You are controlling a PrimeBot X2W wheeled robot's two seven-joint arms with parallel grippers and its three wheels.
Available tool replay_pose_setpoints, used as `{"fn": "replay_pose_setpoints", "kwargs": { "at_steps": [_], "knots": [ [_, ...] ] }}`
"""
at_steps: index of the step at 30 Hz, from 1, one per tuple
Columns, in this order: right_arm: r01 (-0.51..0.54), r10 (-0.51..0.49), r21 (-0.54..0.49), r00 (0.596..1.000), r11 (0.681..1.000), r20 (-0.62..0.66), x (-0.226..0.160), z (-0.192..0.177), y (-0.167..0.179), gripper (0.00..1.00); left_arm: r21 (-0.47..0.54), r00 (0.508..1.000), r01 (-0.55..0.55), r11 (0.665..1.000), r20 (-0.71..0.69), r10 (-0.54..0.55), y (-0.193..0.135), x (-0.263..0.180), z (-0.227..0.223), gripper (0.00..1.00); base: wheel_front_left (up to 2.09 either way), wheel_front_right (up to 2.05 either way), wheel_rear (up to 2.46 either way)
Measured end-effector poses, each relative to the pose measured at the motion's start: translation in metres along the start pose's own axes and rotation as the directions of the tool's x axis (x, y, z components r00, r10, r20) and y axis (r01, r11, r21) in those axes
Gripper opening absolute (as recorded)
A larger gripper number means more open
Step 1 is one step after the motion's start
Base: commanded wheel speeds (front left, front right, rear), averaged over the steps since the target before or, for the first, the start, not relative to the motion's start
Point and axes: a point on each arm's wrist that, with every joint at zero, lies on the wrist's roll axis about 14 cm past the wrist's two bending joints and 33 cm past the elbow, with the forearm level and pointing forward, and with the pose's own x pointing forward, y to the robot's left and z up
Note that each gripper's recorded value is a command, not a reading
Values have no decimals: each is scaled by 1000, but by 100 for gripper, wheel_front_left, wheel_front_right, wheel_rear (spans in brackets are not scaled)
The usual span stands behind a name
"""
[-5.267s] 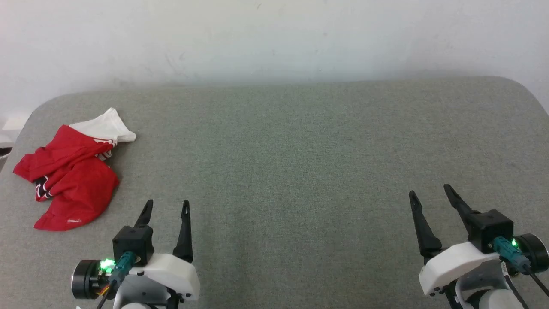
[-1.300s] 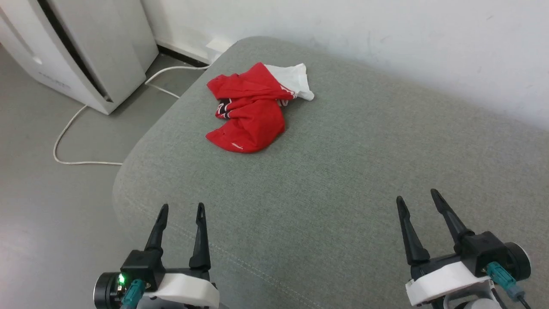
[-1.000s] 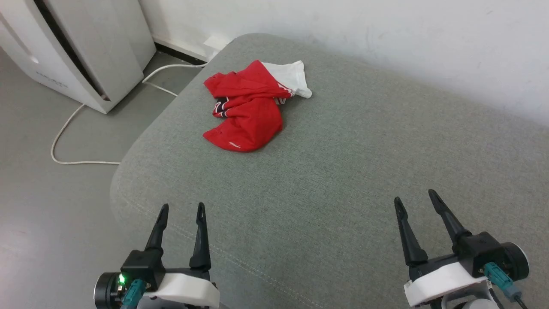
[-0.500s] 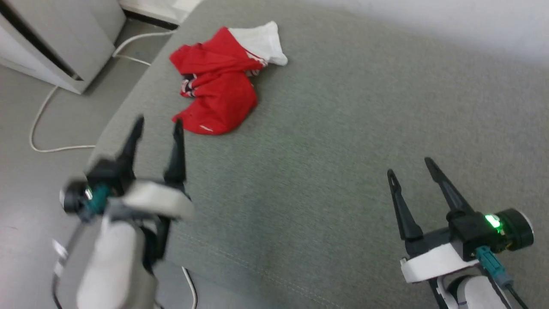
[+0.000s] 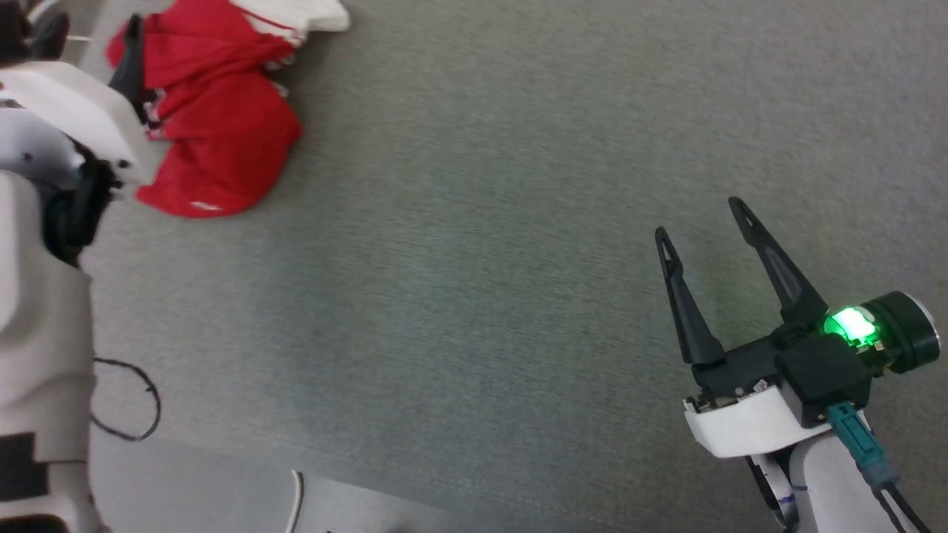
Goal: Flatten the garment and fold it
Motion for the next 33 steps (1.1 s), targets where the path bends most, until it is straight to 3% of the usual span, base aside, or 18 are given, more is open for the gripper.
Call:
{"fn": "replay_pose_setpoints", "kwargs": {
  "at_steps": [4, 10, 17, 18, 19, 22, 28, 33],
  "knots": [
    [49, -49, 4, 998, 999, -41, -5, -19, -18, 100, -4, 973, 24, 1000, -230, -24, -8, 29, -47, 100, 0, 0, 0],
    [105, -103, 12, 989, 994, -110, -15, -47, -38, 100, -39, 864, 62, 997, -499, -73, -30, 54, -105, 100, 0, 0, 0],
    [181, -178, 2, 967, 983, -185, -34, -73, -62, 100, -58, 746, 95, 994, -656, -110, -46, 68, -140, 100, 0, 0, 0],
    [189, -185, -1, 964, 982, -193, -36, -75, -64, 100, -77, 732, 96, 992, -670, -123, -49, 68, -143, 34, 0, 0, 0],
    [195, -192, -4, 961, 981, -198, -38, -76, -67, 100, -93, 724, 101, 990, -676, -138, -52, 69, -144, 0, 0, 0, 0],
    [205, -203, -12, 959, 979, -196, -39, -75, -70, 100, -110, 740, 113, 987, -654, -158, -54, 71, -138, 0, 0, 0, 0],
    [219, -219, -16, 959, 975, -182, -41, -63, -73, 100, -100, 832, 124, 987, -532, -158, -49, 66, -120, 0, 0, 0, 0],
    [225, -227, -31, 958, 974, -174, -48, -49, -72, 100, -50, 942, 150, 987, -297, -158, -42, 60, -67, 0, 0, 0, 0]
  ]
}}
